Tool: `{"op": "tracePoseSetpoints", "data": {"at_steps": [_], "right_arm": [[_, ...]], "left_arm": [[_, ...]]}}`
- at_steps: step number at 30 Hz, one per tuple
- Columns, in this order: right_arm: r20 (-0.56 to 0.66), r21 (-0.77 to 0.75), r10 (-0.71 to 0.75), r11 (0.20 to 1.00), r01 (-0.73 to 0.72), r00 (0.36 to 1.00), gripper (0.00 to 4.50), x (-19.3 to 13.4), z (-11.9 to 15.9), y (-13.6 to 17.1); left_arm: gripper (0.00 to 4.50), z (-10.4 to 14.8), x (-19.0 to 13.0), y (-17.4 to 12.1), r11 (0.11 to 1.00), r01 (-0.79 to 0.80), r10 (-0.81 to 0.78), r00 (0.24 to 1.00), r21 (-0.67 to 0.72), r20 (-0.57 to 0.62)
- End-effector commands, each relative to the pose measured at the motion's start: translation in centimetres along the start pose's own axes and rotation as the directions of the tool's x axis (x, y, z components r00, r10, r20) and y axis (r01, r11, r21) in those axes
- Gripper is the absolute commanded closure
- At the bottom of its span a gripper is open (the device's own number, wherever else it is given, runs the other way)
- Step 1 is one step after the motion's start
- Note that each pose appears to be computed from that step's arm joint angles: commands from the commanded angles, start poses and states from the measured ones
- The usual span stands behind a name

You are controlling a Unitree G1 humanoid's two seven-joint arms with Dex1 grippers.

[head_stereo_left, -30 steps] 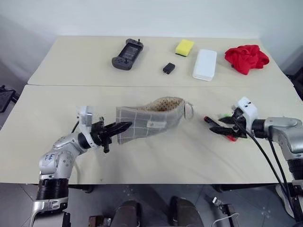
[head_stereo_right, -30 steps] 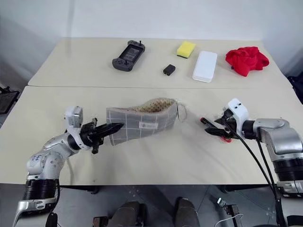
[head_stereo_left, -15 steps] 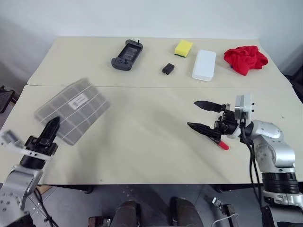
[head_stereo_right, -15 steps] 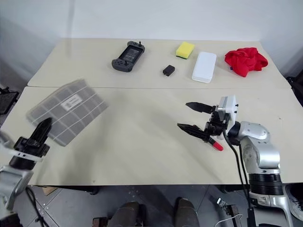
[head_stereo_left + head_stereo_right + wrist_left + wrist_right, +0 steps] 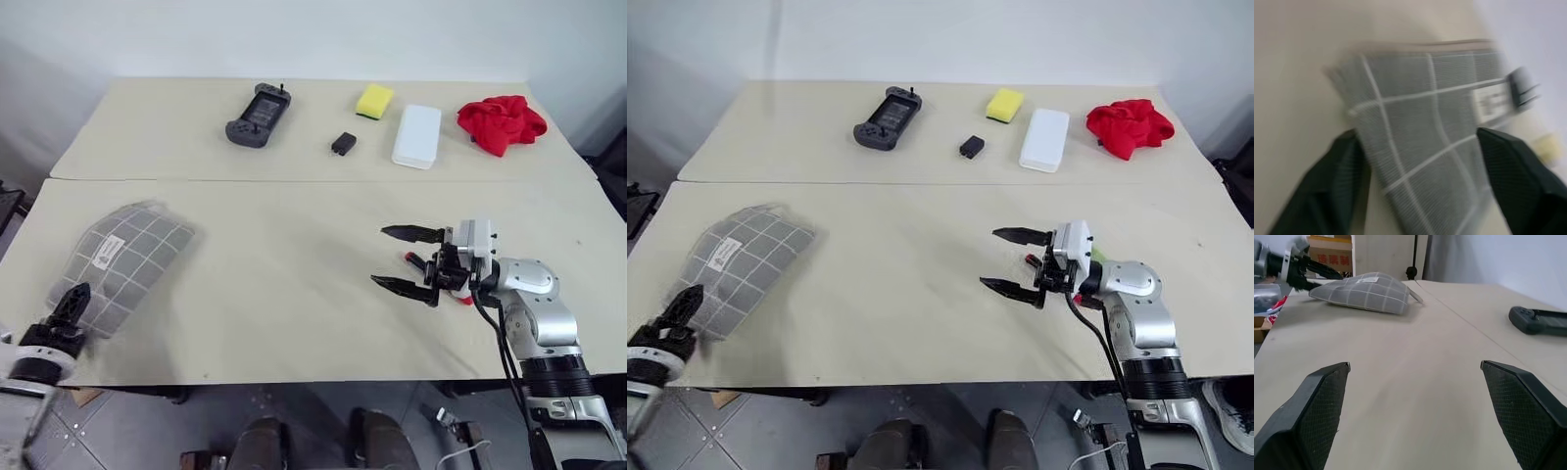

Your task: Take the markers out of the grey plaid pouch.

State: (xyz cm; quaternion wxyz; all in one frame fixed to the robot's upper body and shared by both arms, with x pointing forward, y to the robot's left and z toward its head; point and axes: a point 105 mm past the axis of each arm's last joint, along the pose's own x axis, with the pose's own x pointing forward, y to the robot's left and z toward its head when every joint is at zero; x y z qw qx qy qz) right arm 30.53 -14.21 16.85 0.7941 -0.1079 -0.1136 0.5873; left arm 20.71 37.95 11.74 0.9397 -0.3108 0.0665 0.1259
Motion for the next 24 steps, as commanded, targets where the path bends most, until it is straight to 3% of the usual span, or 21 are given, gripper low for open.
{"op": "tracePoseSetpoints", "data": {"at_steps": [1,3,4,7,9,12,14,19,24], "right_arm": [[-0.001,-0.022,0.004,1.000,-0.004,1.000,0.00,-0.7,0.5,-0.2],[-0.029,-0.025,0.012,1.000,-0.012,1.000,0.00,-1.2,0.2,-0.4],[-0.043,-0.030,0.016,0.999,-0.017,0.999,0.00,-1.4,0.1,-0.5],[-0.071,-0.033,0.022,0.999,-0.024,0.997,0.00,-2.1,0.1,-0.9],[-0.082,-0.036,0.028,0.999,-0.031,0.996,0.00,-2.4,0.1,-1.0],[-0.118,-0.035,0.042,0.998,-0.046,0.992,0.00,-3.3,0.4,-1.1],[-0.155,-0.037,0.052,0.998,-0.059,0.987,0.00,-4.1,0.3,-0.9],[-0.187,-0.043,0.026,0.998,-0.034,0.982,0.00,-5.1,-0.7,-0.6],[-0.179,-0.051,0.027,0.998,-0.036,0.983,0.00,-4.4,-1.3,-0.1]], "left_arm": [[0.03,1.2,-1.1,0.6,0.954,-0.014,0.028,0.999,0.300,-0.043],[0.03,1.4,-2.1,0.5,0.777,0.104,-0.003,0.987,0.621,-0.162],[0.03,1.6,-2.5,-0.3,0.715,0.190,-0.070,0.977,0.673,-0.202],[0.03,2.5,-3.9,-2.1,0.625,0.354,-0.272,0.934,0.696,-0.230],[0.03,2.4,-4.6,-2.3,0.557,0.415,-0.322,0.906,0.719,-0.273],[0.03,0.8,-6.0,-3.5,0.364,0.547,-0.380,0.826,0.754,-0.416],[0.03,-0.1,-6.1,-4.6,0.289,0.589,-0.409,0.789,0.755,-0.458],[0.03,-2.0,-4.6,-6.4,0.217,0.617,-0.469,0.745,0.756,-0.474],[0.03,-2.7,-3.2,-7.6,0.208,0.587,-0.515,0.746,0.783,-0.422]]}}
